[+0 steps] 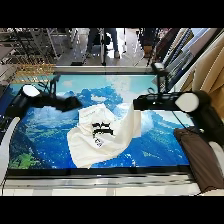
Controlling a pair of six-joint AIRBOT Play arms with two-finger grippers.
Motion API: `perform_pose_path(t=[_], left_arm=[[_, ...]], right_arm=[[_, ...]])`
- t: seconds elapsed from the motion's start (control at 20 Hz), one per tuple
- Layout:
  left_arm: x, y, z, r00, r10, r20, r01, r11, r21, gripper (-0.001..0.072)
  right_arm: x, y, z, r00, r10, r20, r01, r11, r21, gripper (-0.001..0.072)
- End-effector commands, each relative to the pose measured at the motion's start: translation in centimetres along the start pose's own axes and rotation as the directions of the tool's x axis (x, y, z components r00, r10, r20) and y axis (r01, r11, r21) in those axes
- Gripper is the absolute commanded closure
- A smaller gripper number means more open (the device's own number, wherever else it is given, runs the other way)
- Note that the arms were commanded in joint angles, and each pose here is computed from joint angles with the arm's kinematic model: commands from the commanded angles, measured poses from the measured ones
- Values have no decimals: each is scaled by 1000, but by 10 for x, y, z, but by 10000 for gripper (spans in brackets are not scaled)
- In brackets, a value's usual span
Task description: Fold the clothes and pants, and hang the long-sleeved shirts on hangers.
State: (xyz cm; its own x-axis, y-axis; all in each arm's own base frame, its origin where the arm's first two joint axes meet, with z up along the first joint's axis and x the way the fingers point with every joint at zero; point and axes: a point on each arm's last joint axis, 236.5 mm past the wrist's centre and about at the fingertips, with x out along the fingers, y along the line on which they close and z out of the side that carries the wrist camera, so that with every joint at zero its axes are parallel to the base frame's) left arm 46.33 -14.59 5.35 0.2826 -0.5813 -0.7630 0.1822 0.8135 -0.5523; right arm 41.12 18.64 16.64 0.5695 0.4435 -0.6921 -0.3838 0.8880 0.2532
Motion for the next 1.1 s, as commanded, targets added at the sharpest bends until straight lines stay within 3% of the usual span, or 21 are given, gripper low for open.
perform_pose_path(t=[0.0, 0.2, 0.35, 0.6, 0.7, 0.75, 1.05], left_arm=[[-20, 91, -92, 906, 260, -335, -311, 944, -108, 172], [7, 46, -189, 931, 69, -359, -154, 965, -213, 172], [11, 21, -254, 924, -34, -380, -91, 948, -306, 172], [20, 29, -300, 910, -29, -414, -127, 930, -344, 180], [31, 27, -294, 931, -30, -364, -113, 924, -365, 284], [37, 23, -289, 942, -34, -334, -98, 923, -372, 295], [64, 20, -284, 954, 10, -299, -133, 911, -392, 295]], right_arm=[[31, -16, -1, 999, -33, -10, 33, 999, 9, 699], [28, -26, 2, 998, -56, 5, 56, 998, 10, 699], [24, -43, 4, 997, -81, 7, 81, 996, 37, 699], [16, -71, -2, 993, -115, -18, 116, 989, 94, 699], [17, -70, -4, 993, -114, -28, 116, 990, 86, 699], [17, -70, -3, 993, -112, -26, 114, 990, 87, 700], [17, -70, -4, 994, -110, -26, 112, 990, 88, 700]])
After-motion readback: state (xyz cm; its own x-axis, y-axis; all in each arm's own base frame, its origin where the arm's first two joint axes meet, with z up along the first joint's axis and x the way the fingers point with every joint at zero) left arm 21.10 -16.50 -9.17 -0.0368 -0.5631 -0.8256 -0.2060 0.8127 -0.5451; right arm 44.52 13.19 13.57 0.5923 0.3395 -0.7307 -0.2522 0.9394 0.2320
